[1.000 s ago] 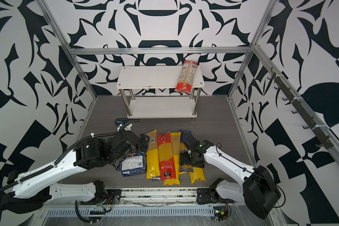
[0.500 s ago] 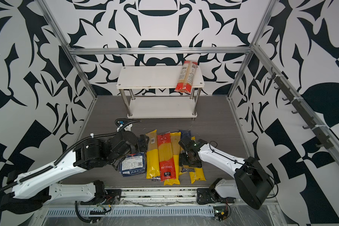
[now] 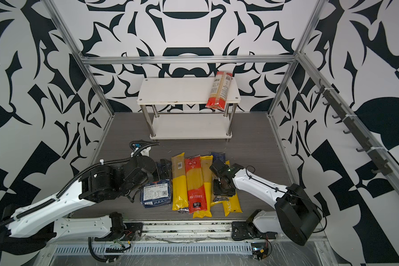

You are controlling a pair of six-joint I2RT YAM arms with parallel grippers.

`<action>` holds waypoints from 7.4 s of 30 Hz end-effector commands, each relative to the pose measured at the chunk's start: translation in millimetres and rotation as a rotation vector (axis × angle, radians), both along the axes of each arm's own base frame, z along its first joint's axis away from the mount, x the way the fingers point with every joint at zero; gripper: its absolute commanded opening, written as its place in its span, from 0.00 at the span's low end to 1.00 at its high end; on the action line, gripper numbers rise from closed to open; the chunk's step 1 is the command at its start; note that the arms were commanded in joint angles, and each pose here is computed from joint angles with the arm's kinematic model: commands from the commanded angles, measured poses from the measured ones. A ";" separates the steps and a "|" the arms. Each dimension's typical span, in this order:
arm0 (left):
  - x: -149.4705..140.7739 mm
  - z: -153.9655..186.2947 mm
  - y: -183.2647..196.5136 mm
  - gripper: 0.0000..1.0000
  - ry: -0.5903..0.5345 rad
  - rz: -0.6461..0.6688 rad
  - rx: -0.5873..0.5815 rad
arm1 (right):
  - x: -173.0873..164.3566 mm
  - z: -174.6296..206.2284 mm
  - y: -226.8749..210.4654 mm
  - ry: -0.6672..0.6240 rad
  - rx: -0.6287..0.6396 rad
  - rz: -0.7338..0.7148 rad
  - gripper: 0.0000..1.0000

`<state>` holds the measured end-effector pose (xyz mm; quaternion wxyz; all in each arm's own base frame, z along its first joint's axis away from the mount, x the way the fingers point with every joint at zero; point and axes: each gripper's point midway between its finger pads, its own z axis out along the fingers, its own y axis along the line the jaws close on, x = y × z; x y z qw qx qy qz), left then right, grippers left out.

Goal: Arrange pasta packages on shelves
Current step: Pick up the pasta bag from the pasta bags, then place the pasta bag on the shelf, then rotate the pasta bag at the shelf.

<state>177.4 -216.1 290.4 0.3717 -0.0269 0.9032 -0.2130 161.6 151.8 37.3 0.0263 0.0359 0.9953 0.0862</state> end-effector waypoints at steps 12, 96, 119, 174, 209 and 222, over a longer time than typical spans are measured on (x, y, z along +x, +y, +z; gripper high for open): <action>8.5 5.8 -6.7 0.99 -0.028 0.004 0.057 | -10.4 26.4 18.4 -0.055 0.208 -0.029 0.00; 165.8 96.7 47.3 0.99 -0.113 0.044 0.009 | 100.7 457.1 129.9 -0.790 0.787 0.356 0.00; 229.0 101.6 67.2 0.99 -0.172 -0.049 -0.075 | 296.4 450.7 101.8 -0.977 0.667 0.073 0.00; 240.7 120.2 40.8 0.99 -0.177 -0.059 -0.275 | 173.3 387.7 9.1 -0.846 0.383 -0.044 0.64; 332.2 115.6 -159.9 1.00 -0.136 -0.318 -0.609 | 129.3 304.4 -3.5 -0.639 0.346 -0.055 0.64; 332.8 102.7 -180.4 0.99 -0.090 -0.354 -0.671 | 117.9 298.6 -18.4 -0.640 0.326 -0.088 0.64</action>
